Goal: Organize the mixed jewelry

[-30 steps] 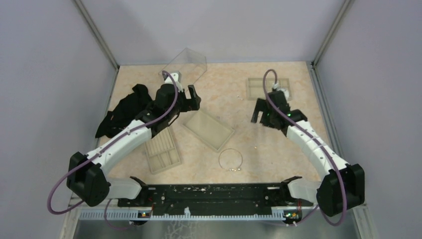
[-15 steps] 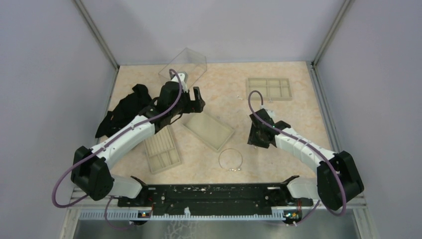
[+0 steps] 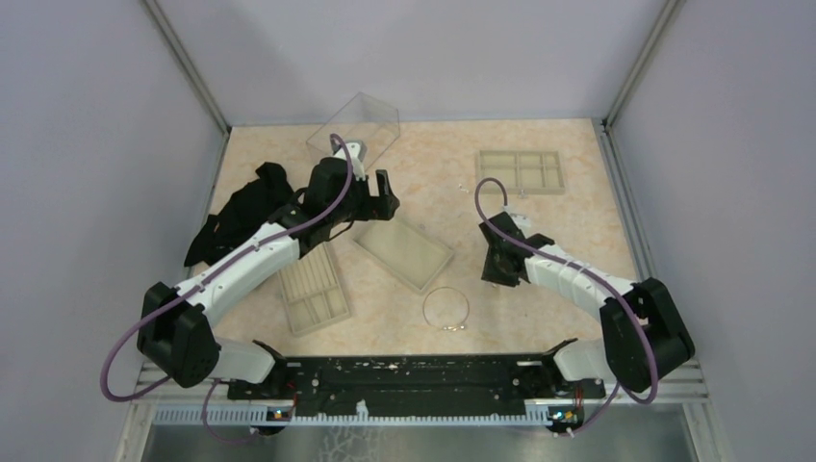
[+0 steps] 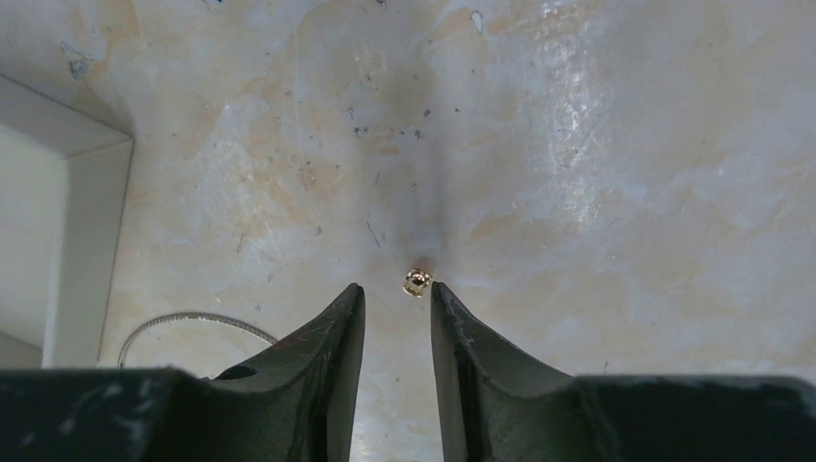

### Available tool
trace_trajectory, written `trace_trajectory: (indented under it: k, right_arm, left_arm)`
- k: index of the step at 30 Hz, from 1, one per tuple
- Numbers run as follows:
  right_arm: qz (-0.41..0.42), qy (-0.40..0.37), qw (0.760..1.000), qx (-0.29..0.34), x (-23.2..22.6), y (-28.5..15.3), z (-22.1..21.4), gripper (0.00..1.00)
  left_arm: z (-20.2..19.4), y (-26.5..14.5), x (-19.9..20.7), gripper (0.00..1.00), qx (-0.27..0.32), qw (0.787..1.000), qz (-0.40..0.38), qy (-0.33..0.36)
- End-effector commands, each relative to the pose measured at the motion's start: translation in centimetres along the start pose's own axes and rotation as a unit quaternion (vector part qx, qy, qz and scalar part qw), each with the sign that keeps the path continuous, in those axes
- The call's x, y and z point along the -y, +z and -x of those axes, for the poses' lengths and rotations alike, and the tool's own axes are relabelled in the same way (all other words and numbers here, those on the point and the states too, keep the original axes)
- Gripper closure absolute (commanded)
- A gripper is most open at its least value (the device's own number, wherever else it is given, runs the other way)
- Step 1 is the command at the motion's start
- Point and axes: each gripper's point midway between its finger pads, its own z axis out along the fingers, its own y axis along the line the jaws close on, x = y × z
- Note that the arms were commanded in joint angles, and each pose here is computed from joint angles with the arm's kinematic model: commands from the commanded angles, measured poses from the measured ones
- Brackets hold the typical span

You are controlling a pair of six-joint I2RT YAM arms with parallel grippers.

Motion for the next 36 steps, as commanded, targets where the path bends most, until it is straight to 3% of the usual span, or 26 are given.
trace_trajectory:
  k: [1,13,18,21,36]
  right_arm:
    - [-0.007,0.01,1.0,0.012,0.2,0.9,0.6,0.7]
    - [-0.026,0.01,1.0,0.002,1.0,2.2,-0.1,0.69]
    - [-0.04,0.005,0.999,-0.003,1.3,2.3,-0.1,0.74]
    - [-0.058,-0.001,0.998,-0.009,1.8,2.3,-0.2,0.82]
    - [-0.074,-0.014,0.997,-0.031,2.0,1.6,-0.6,0.73]
  left_arm:
    - [0.7,-0.3,0.6,0.01,0.003,1.0,-0.014,0.004]
    - [0.3,-0.4,0.4,0.01,-0.003,1.0,-0.012,0.009]
    - [0.1,-0.5,0.3,0.01,-0.006,1.0,-0.01,0.01]
    - [0.1,-0.5,0.3,0.01,-0.005,1.0,-0.01,0.009]
    - [-0.1,-0.5,0.2,0.01,-0.007,1.0,-0.007,0.006]
